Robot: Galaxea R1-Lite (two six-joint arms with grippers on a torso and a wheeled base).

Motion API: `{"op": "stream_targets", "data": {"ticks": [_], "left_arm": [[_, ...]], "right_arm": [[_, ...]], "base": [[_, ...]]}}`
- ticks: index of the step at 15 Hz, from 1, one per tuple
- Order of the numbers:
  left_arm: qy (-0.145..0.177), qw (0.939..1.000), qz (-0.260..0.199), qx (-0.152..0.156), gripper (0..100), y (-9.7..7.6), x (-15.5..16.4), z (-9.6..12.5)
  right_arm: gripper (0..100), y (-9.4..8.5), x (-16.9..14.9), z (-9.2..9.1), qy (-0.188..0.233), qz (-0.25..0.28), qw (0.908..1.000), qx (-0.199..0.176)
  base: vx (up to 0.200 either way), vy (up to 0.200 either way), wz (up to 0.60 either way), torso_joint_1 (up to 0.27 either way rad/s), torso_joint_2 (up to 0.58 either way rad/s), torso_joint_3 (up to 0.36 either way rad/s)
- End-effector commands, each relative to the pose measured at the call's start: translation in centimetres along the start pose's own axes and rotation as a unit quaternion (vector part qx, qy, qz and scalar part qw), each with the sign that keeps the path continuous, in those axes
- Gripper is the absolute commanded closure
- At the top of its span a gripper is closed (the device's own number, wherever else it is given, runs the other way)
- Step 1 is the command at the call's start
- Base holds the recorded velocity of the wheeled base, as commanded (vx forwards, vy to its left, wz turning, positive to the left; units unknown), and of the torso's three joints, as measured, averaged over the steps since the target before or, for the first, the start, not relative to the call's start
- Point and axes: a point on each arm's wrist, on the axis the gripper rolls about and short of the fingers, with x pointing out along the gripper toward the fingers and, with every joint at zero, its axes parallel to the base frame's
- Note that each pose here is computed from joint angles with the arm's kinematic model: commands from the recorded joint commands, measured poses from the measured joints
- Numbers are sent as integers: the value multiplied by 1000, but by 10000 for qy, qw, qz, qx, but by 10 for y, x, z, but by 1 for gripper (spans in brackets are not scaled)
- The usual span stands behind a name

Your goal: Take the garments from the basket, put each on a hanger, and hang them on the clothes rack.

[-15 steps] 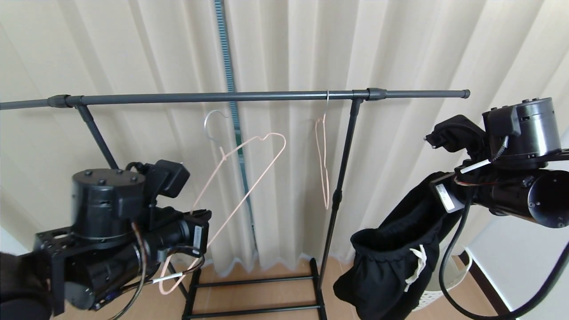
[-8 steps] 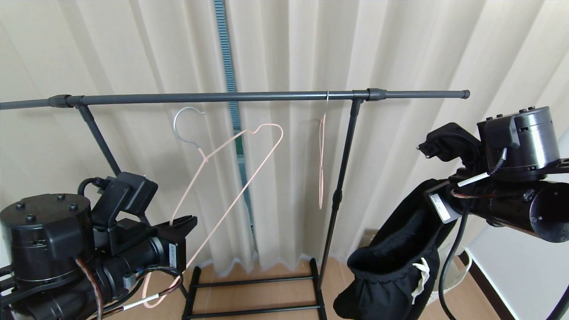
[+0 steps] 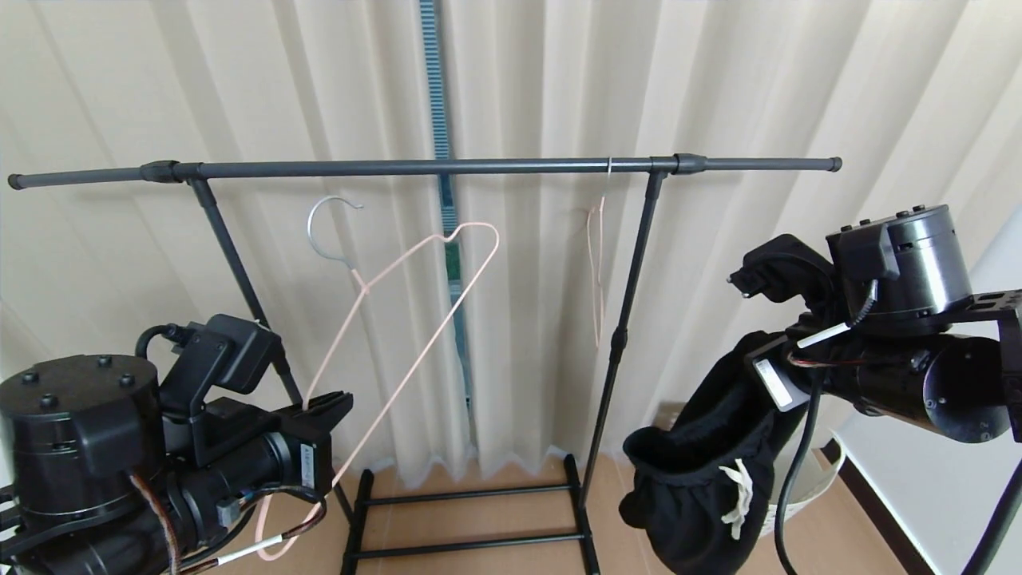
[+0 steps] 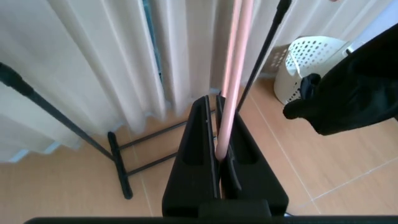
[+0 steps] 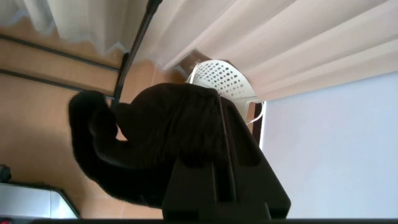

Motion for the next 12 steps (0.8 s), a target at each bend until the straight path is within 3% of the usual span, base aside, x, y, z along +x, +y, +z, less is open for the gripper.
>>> {"op": "stream_targets", "data": {"ticks": [1, 4, 8, 10, 12], "left_arm": [[48, 10000, 3, 7, 100, 0, 2, -2], [78, 10000, -3, 22, 100, 0, 1, -4], [-167, 9970, -693, 295, 100, -3, -8, -17], [-287, 9893, -1199, 782, 100, -4, -17, -32], [-214, 9849, -1473, 888, 100, -5, -21, -40]], "right_arm": [[100, 3, 5, -1, 78, 1, 10000, -45], [100, 10, 9, -1, 53, 43, 9999, -89], [100, 26, 23, -3, 105, -419, 9989, -164], [100, 29, 27, -2, -31, -503, 9987, -82], [100, 30, 26, 0, -86, -523, 9986, -48]], "base": [[0, 0, 0, 0, 0, 0], [0, 0, 0, 0, 0, 0], [0, 0, 0, 0, 0, 0], [0, 0, 0, 0, 0, 0], [0, 0, 0, 0, 0, 0]]}}
